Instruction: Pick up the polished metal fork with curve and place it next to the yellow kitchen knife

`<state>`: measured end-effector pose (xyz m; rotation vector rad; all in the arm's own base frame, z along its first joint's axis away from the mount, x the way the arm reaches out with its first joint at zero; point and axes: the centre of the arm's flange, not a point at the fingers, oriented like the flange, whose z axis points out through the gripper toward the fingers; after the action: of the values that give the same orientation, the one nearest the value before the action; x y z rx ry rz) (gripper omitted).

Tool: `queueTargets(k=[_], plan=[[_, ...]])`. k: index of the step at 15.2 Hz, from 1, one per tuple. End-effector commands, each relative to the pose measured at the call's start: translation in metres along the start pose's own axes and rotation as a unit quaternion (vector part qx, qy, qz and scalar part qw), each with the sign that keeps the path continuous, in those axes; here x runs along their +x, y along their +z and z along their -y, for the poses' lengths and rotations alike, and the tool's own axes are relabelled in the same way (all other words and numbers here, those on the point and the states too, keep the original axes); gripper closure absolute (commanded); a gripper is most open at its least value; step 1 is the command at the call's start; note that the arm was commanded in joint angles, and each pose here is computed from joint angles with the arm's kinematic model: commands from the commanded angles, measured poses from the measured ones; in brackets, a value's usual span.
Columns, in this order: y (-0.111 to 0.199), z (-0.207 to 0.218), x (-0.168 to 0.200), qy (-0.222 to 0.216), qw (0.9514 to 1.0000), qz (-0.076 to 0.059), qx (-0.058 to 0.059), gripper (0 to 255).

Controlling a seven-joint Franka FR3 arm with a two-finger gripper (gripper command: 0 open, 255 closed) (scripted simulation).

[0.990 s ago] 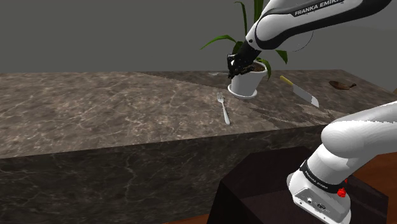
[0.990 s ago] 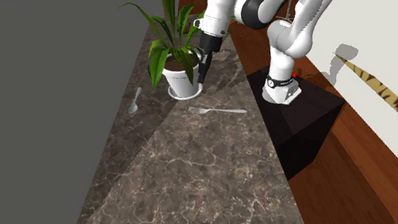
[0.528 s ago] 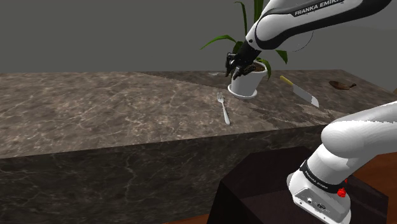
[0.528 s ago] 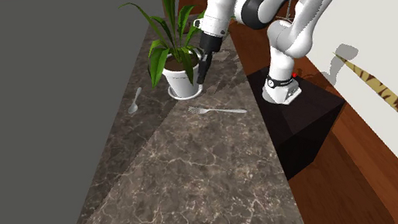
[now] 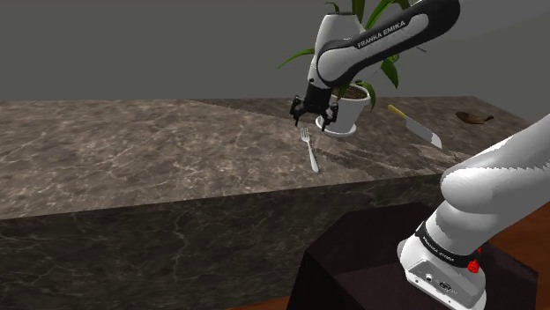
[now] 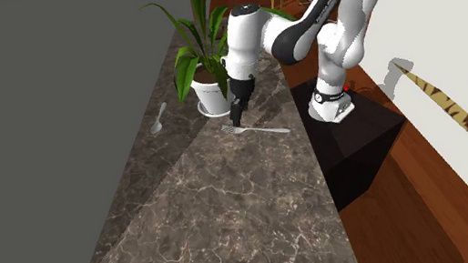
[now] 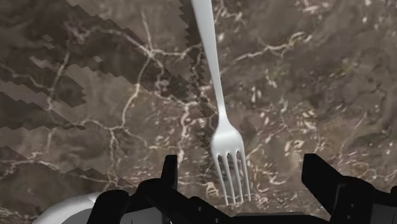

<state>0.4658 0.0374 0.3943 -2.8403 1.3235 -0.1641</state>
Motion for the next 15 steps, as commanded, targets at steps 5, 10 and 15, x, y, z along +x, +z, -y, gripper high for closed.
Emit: queueTargets(k=[5, 10, 15], plan=[[0.038, 0.006, -0.001, 0.007, 0.9997, 0.010, -0.020, 0], [0.052, 0.005, -0.002, 0.007, 0.9997, 0.010, -0.020, 0], [0.052, 0.005, -0.002, 0.007, 0.9997, 0.010, -0.020, 0]])
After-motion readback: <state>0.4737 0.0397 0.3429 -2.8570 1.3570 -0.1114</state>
